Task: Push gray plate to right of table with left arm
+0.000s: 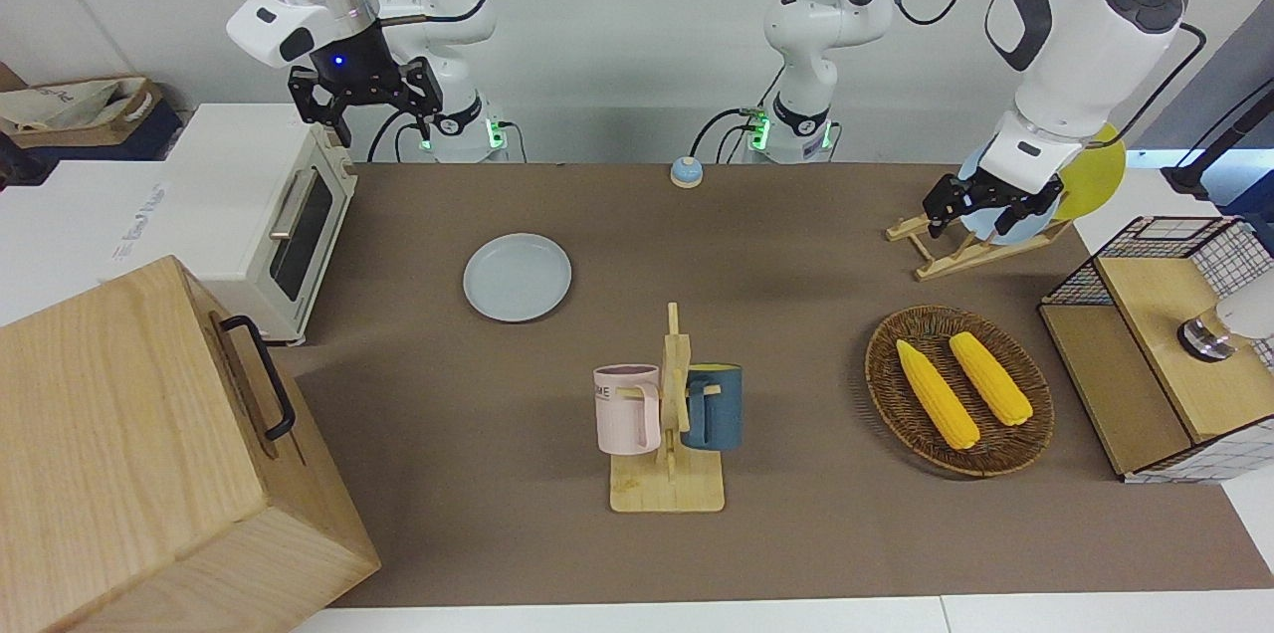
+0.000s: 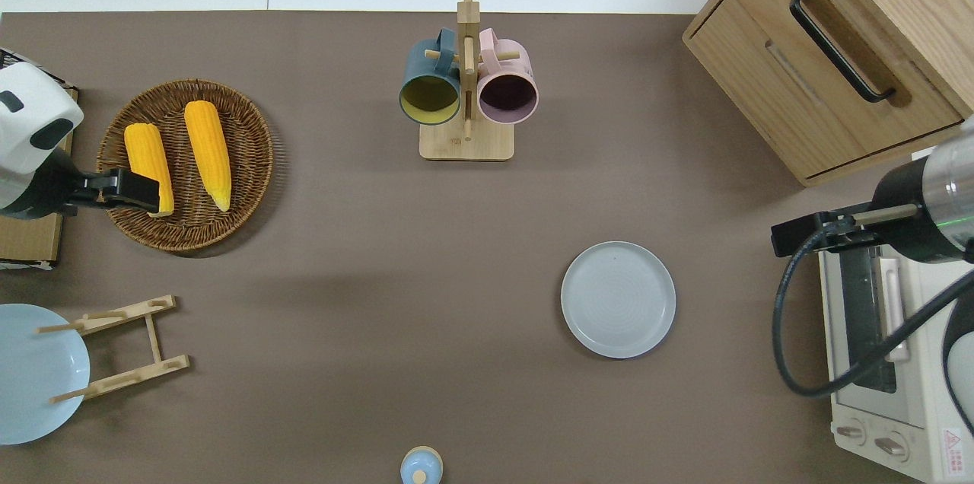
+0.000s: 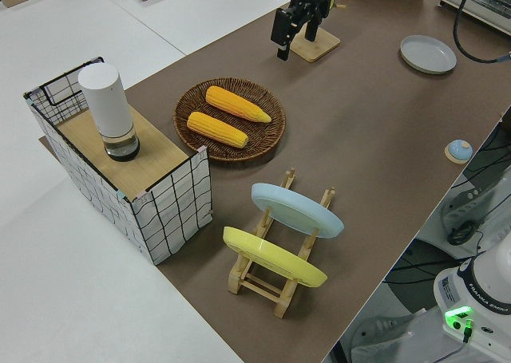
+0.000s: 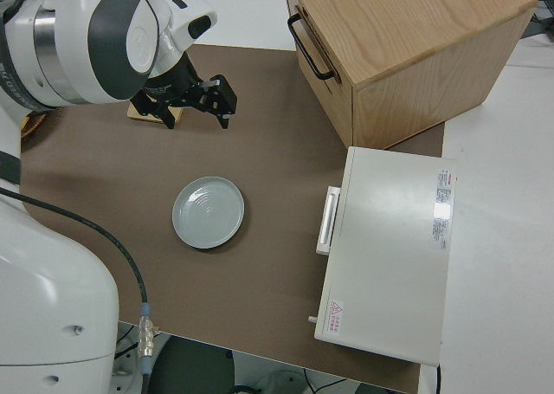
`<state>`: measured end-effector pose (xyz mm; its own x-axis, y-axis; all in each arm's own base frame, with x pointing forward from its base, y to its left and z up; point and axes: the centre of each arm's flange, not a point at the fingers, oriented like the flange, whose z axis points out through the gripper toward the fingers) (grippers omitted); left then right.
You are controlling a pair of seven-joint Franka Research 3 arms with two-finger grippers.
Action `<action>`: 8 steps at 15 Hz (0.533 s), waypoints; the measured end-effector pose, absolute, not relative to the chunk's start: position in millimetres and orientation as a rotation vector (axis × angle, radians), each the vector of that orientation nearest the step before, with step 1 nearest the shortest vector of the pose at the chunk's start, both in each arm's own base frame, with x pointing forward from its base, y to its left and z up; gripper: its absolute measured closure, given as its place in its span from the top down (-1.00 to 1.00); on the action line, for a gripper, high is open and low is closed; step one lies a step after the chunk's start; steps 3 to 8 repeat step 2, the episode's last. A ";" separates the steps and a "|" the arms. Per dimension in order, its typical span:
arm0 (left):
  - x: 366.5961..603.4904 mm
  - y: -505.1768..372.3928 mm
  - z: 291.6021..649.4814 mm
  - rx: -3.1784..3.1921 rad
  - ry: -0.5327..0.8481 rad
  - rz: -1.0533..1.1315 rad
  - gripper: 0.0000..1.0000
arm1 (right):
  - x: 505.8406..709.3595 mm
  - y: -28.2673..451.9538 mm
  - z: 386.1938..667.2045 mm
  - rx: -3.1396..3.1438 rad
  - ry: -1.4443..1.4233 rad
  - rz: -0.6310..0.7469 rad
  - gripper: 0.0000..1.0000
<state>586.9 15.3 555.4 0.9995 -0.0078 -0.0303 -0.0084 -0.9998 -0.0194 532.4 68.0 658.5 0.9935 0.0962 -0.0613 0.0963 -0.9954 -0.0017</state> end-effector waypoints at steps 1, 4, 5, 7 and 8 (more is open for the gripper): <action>586.8 16.3 555.4 -3.122 0.011 0.047 1.00 | 532.4 68.0 658.5 3.135 0.151 -0.096 0.97; 586.8 17.1 555.4 -3.121 0.008 0.048 1.00 | 532.4 68.0 658.5 3.135 0.151 -0.096 0.97; 586.8 17.1 555.4 -3.121 0.008 0.048 1.00 | 532.4 68.0 658.5 3.135 0.151 -0.096 0.97; 586.8 17.1 555.4 -3.121 0.008 0.048 1.00 | 532.4 68.0 658.5 3.135 0.151 -0.096 0.97; 586.8 17.1 555.4 -3.121 0.008 0.048 1.00 | 532.4 68.0 658.5 3.135 0.151 -0.096 0.97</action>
